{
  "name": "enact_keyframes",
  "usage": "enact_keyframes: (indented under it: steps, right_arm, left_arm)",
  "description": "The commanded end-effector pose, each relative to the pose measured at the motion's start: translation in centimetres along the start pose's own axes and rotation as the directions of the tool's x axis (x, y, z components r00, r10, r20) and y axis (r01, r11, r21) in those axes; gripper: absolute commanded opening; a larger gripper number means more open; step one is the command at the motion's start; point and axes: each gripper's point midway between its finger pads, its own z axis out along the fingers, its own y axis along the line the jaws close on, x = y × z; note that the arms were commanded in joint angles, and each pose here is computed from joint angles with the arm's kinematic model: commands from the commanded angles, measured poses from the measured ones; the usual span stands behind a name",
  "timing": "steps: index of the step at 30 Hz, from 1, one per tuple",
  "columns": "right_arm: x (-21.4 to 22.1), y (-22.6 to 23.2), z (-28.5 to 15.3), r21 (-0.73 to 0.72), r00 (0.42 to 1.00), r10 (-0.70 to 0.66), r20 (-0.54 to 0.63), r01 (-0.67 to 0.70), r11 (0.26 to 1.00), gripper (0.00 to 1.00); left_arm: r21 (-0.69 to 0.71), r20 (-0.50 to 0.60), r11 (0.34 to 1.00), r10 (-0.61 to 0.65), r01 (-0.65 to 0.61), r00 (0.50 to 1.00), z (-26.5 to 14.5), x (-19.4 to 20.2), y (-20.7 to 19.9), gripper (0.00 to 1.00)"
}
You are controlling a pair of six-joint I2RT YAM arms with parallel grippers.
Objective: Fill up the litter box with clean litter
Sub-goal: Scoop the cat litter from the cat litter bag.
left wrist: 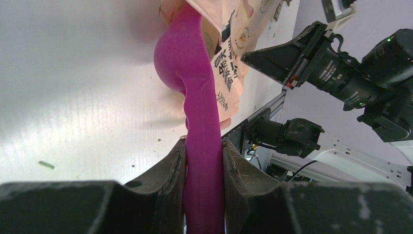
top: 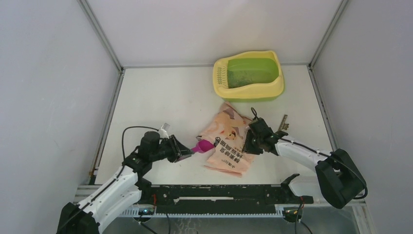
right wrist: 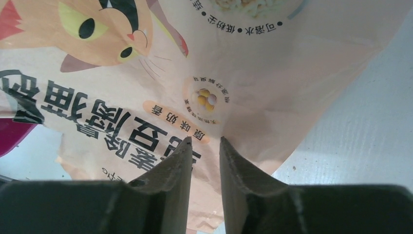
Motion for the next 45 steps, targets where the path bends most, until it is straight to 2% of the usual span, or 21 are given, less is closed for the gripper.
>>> enact_keyframes:
  steps: [1,4,9,15,27,29,33,34,39,45]
  right_arm:
    - [-0.1,0.6,0.5,-0.004,1.000,-0.022,0.004,0.022,1.000,0.30]
    - [0.4,0.6,1.0,0.005,0.999,-0.028,-0.016,0.028,1.000,0.20]
    - [1.1,0.8,1.3,0.021,0.998,-0.049,-0.040,0.050,0.999,0.11]
    - [1.3,1.2,1.4,0.024,0.997,-0.065,-0.050,0.066,0.998,0.08]
    - [2.0,1.6,1.6,0.023,0.994,-0.083,-0.071,0.085,0.996,0.04]
    - [1.5,1.7,0.9,0.029,0.994,-0.094,-0.061,0.096,0.995,0.10]
    - [-2.9,1.8,-2.0,0.075,0.991,-0.119,0.062,0.114,0.991,0.47]
    - [-4.2,1.6,-2.8,0.085,0.989,-0.116,0.094,0.108,0.990,0.52]
    - [-11.2,-0.6,-5.0,0.129,0.971,-0.027,0.240,-0.004,0.992,0.56]
    - [-16.4,-3.3,-4.4,0.210,0.953,0.026,0.303,-0.093,0.973,0.57]
  left_arm:
    - [0.121,0.058,0.991,0.053,-0.060,0.997,0.8,-1.2,-2.7,0.00]
    - [0.167,0.081,0.982,0.076,-0.089,0.994,1.1,-1.5,-4.1,0.00]
    - [0.154,0.106,0.983,0.086,-0.101,0.991,2.5,-1.6,-4.6,0.00]
    - [0.065,0.112,0.992,0.098,-0.105,0.989,5.0,-0.9,-3.7,0.00]
    - [0.110,0.200,0.981,0.139,-0.163,0.970,7.9,-1.1,-3.3,0.00]
    - [0.102,0.189,0.982,0.140,-0.161,0.972,8.4,-1.0,-2.8,0.00]
    - [0.062,0.185,0.988,0.126,-0.140,0.975,8.4,-0.5,-0.8,0.00]
    - [0.053,0.183,0.989,0.126,-0.138,0.975,8.3,-0.4,-0.3,0.00]
    - [0.023,0.180,0.991,0.128,-0.135,0.975,7.8,0.1,1.2,0.00]
    - [0.016,0.184,0.989,0.141,-0.147,0.973,7.4,0.2,1.6,0.00]
